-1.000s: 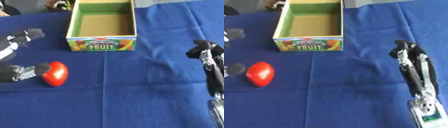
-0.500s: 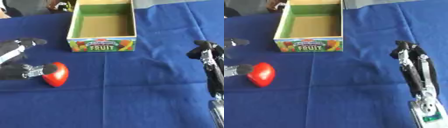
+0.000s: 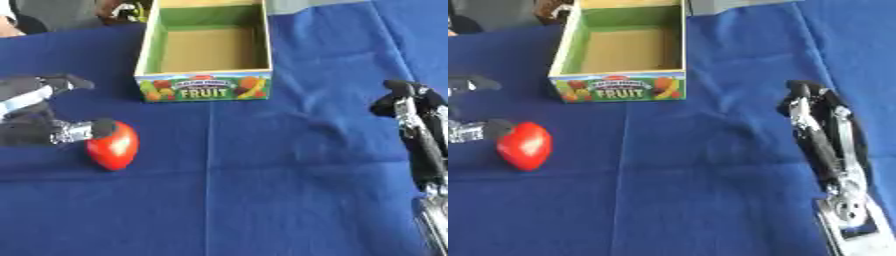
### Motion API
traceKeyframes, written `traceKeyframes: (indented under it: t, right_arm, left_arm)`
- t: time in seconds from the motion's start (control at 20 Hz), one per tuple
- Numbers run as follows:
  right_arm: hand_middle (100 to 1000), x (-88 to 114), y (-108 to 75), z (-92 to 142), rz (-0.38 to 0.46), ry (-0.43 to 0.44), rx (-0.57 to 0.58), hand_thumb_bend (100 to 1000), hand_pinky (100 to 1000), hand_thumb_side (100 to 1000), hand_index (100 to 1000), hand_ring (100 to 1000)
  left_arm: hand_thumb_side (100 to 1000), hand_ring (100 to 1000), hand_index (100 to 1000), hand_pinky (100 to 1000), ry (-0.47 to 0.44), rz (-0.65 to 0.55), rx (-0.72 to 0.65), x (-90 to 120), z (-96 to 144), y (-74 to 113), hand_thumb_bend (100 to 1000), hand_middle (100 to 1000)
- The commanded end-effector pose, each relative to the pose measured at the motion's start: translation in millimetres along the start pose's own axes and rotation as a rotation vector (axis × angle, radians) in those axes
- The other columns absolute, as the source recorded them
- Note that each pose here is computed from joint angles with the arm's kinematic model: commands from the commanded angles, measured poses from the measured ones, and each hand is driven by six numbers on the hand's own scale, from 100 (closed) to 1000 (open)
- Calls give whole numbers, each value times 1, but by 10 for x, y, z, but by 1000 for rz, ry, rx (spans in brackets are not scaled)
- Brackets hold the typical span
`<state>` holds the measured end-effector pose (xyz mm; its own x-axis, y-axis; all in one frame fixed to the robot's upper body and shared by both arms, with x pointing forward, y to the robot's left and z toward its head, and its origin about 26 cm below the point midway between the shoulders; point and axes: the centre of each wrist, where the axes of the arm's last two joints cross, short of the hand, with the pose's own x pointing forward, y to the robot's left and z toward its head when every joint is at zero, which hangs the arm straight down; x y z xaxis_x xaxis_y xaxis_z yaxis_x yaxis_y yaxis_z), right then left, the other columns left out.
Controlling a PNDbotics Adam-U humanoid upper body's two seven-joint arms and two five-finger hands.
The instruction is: Pick up objects on the table and place them in the box.
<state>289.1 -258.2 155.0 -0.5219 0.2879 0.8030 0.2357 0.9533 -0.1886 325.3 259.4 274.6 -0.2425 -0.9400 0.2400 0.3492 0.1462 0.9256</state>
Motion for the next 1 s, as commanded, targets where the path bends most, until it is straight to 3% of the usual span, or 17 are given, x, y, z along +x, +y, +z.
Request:
traceKeyframes:
  t: [0.05,0.2,0.25,0.35,0.55,0.8,0.85,1.0]
  right_arm:
    - [503,66,-26,-21,6,-23,2,100,651,721,722,573]
    - [503,66,-26,-21,6,-23,2,100,651,721,722,573]
    - [501,64,-20,-17,5,-20,5,100,649,723,719,570]
    - [500,63,-15,-13,3,-16,6,100,649,723,717,568]
    - [499,62,-14,-12,3,-12,4,100,649,725,716,567]
    - [497,58,-11,-6,2,-6,4,100,648,727,714,565]
    - [497,58,-11,-6,2,-5,4,100,648,728,713,565]
    - [497,57,-10,-5,2,-4,3,100,648,728,713,565]
  left_arm:
    - [945,1000,1000,734,57,7,-23,-56,20,73,814,952]
    - [945,1000,1000,734,58,12,-24,-64,6,68,814,952]
    - [952,934,1000,695,66,14,-34,-74,-7,71,823,867]
    - [955,883,1000,689,79,23,-76,-79,-81,57,836,842]
    - [950,813,1000,628,98,20,-141,-90,-218,9,839,851]
    - [929,744,1000,547,102,4,-171,-75,-351,-15,777,863]
    - [933,713,1000,492,101,4,-176,-70,-375,-20,774,867]
    - [933,710,1000,485,100,4,-182,-62,-423,-26,774,868]
